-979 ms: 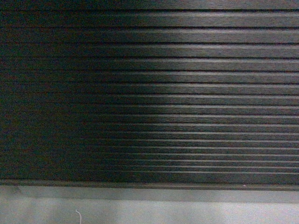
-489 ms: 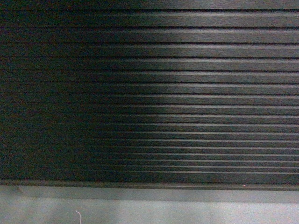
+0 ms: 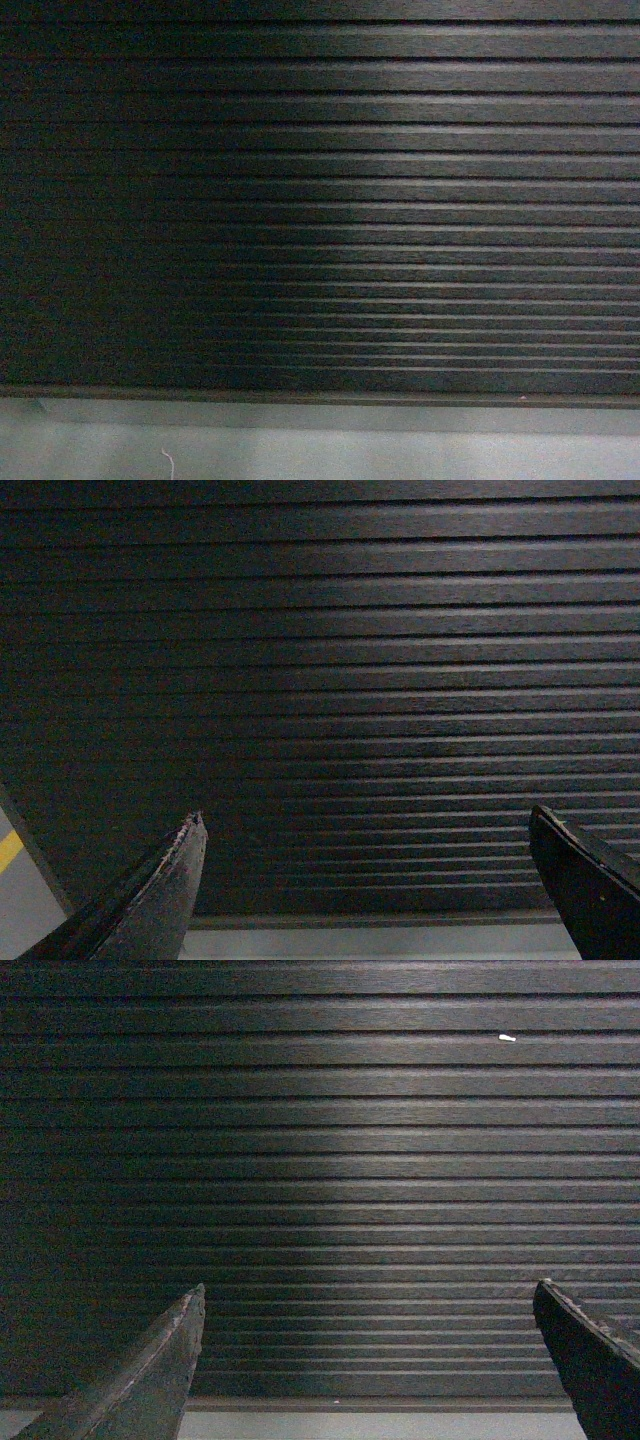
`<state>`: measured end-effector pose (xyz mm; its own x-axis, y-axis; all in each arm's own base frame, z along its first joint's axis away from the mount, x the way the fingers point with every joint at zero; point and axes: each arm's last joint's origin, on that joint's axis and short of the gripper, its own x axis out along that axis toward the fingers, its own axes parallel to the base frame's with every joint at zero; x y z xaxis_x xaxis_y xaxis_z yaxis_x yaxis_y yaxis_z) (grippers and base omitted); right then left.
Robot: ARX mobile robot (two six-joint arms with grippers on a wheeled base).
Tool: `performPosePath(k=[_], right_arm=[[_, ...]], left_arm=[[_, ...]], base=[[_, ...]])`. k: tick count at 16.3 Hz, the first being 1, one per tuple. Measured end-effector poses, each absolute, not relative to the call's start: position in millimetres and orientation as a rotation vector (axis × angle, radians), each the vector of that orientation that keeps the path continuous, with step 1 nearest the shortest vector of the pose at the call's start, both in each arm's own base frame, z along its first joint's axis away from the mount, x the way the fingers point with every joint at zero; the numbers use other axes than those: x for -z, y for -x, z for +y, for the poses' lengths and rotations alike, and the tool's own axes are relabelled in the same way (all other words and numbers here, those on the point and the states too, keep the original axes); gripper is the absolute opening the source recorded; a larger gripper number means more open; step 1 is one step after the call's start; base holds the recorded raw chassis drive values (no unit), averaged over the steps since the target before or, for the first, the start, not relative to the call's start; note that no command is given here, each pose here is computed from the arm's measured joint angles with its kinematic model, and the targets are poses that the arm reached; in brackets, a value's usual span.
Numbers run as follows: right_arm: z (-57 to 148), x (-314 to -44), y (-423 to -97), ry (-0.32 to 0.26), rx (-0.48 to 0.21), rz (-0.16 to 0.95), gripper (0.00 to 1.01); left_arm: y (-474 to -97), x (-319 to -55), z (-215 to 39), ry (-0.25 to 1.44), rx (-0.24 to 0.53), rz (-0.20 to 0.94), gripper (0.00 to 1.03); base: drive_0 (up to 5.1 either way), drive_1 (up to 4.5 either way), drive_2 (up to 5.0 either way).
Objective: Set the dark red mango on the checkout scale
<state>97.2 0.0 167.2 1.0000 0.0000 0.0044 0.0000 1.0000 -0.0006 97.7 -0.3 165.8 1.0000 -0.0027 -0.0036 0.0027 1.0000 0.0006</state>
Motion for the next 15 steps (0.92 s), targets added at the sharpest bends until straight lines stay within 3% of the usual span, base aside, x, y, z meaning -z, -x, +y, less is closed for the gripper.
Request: performPosePath(k=[15], right_arm=[[0.0,-167.2,-97.2,0.001,0.0,-0.004,0.98]], left_arm=[[-97.7,-165.8,-0.3,-0.001,0.003,0.004,0.98]], base=[[0.0,0.0,0.0]])
